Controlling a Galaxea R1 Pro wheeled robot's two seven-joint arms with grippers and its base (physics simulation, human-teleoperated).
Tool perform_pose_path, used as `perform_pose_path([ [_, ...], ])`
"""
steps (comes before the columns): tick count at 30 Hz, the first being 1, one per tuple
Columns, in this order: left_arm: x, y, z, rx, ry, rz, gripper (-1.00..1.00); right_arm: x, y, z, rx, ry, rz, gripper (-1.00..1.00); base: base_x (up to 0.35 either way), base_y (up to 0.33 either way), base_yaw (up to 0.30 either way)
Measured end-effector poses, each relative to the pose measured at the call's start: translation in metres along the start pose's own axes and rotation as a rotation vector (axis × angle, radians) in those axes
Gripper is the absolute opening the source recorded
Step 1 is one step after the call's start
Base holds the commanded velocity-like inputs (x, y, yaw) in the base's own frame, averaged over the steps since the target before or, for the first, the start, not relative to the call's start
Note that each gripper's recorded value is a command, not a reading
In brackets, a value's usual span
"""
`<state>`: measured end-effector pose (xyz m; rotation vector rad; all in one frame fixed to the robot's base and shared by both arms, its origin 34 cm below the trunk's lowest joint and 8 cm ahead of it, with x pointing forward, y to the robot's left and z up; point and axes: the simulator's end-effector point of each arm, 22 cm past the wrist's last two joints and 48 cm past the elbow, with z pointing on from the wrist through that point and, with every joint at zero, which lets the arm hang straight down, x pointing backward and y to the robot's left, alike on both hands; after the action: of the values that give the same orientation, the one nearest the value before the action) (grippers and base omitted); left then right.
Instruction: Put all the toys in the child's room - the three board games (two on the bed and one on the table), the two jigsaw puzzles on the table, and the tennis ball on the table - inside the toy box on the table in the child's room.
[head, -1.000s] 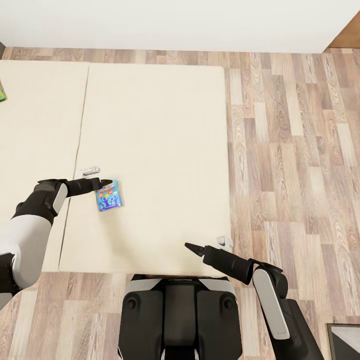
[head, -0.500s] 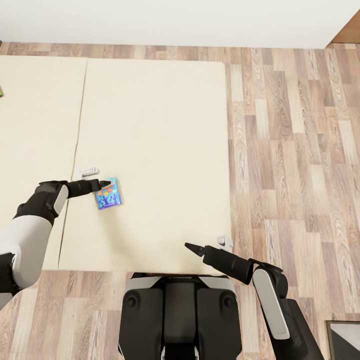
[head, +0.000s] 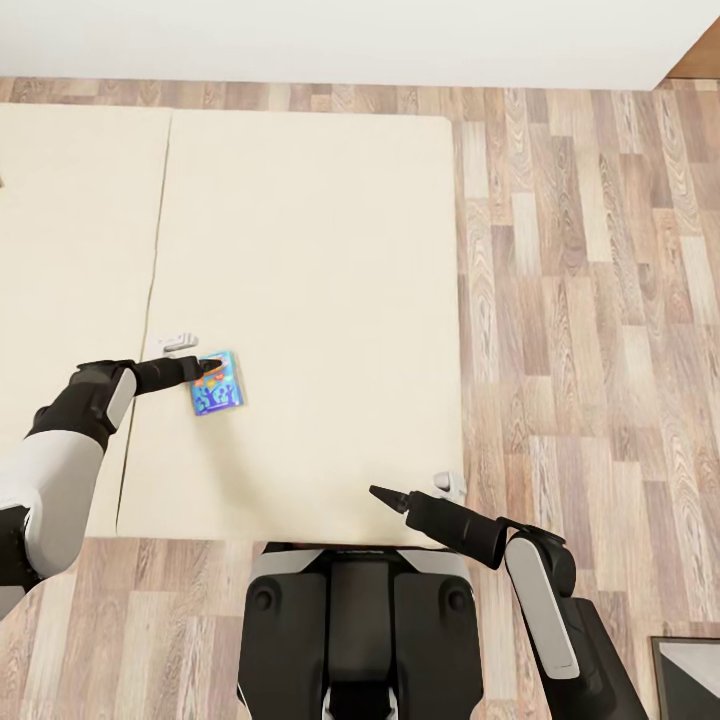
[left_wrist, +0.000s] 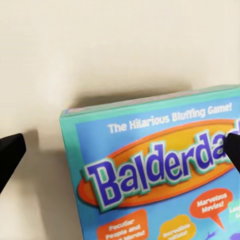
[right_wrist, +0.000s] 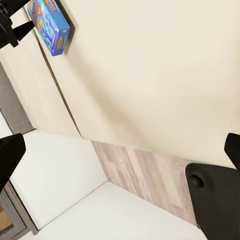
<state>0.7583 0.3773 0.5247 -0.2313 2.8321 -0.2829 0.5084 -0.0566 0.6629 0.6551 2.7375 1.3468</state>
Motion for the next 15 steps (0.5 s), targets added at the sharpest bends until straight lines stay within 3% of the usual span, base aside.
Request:
perform_pose_path([
  [6,-0.0020,-0.0005,0.0006,0.000,-0.007,0.005,1.00,0.0001,-0.0005,0.0004,0.000,0.001,0.001,1.00,0.000,-0.015,0.000],
  [15,-0.0020,-0.0026,0.0023,0.014,-0.010,0.001,1.00,0.0013,-0.0031,0.0014,0.003,0.004,0.006,1.00,0.000,-0.129,0.000],
])
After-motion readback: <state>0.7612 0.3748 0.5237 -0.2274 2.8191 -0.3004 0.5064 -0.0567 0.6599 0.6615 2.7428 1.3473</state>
